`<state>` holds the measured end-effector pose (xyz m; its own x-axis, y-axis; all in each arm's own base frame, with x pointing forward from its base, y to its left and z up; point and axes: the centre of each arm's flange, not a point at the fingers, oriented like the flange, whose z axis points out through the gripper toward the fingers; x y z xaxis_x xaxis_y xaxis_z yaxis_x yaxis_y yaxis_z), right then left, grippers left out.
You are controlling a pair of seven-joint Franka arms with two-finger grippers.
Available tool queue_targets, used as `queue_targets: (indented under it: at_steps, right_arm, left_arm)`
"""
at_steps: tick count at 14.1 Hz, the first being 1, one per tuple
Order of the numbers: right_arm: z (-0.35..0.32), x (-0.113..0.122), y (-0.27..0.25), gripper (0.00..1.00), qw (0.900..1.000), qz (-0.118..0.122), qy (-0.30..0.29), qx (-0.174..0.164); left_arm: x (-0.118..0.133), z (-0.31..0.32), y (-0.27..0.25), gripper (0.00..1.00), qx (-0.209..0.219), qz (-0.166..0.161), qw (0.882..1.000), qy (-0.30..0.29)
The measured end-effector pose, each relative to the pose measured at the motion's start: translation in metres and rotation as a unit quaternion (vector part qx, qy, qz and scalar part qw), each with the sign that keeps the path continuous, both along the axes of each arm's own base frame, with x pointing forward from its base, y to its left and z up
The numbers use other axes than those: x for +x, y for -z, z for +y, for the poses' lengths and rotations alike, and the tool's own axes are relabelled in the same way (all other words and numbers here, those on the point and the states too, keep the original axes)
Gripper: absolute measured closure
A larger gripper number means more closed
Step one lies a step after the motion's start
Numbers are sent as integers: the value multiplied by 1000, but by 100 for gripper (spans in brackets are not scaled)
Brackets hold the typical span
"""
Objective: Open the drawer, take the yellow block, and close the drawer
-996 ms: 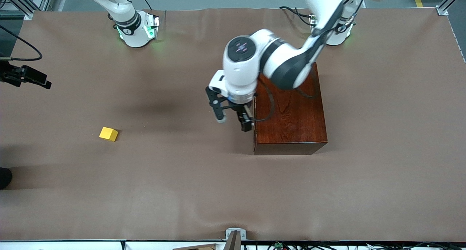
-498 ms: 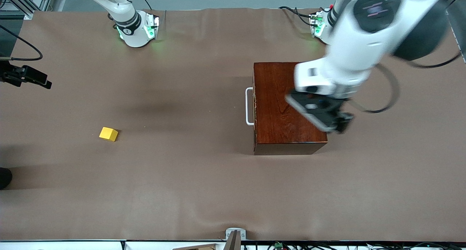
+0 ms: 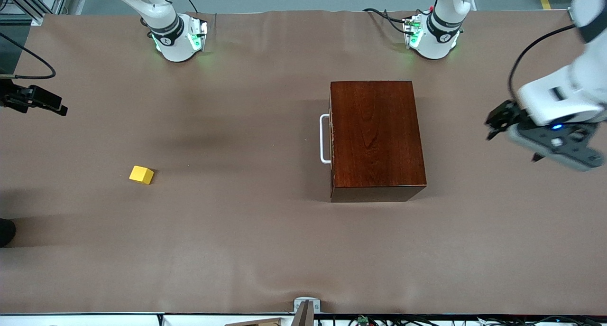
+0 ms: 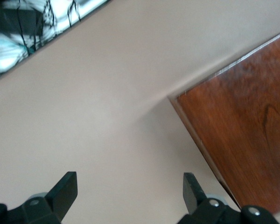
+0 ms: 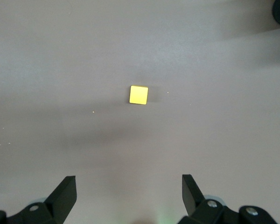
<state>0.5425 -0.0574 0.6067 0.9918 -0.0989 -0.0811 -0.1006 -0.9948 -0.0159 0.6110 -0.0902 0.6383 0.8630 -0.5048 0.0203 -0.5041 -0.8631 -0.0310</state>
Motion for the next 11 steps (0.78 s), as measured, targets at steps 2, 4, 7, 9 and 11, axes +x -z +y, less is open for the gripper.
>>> queue_targets:
  at_steps: [2, 4, 7, 9, 11]
  right_arm:
    - [0, 0, 0, 0, 1000, 0, 0, 0]
    - [0, 0, 0, 0, 1000, 0, 0, 0]
    - [0, 0, 0, 0, 1000, 0, 0, 0]
    - [0, 0, 0, 0, 1000, 0, 0, 0]
    - [0, 0, 0, 0, 1000, 0, 0, 0]
  left_arm:
    - [-14, 19, -14, 0, 3, 7, 1000, -19]
    - [-27, 34, -24, 0, 7, 4, 998, -57]
    - [-37, 40, -25, 0, 5, 6, 986, -167]
    - [-40, 34, -18, 0, 4, 9, 979, -205]
    - [-44, 34, -11, 0, -5, 8, 975, -221]
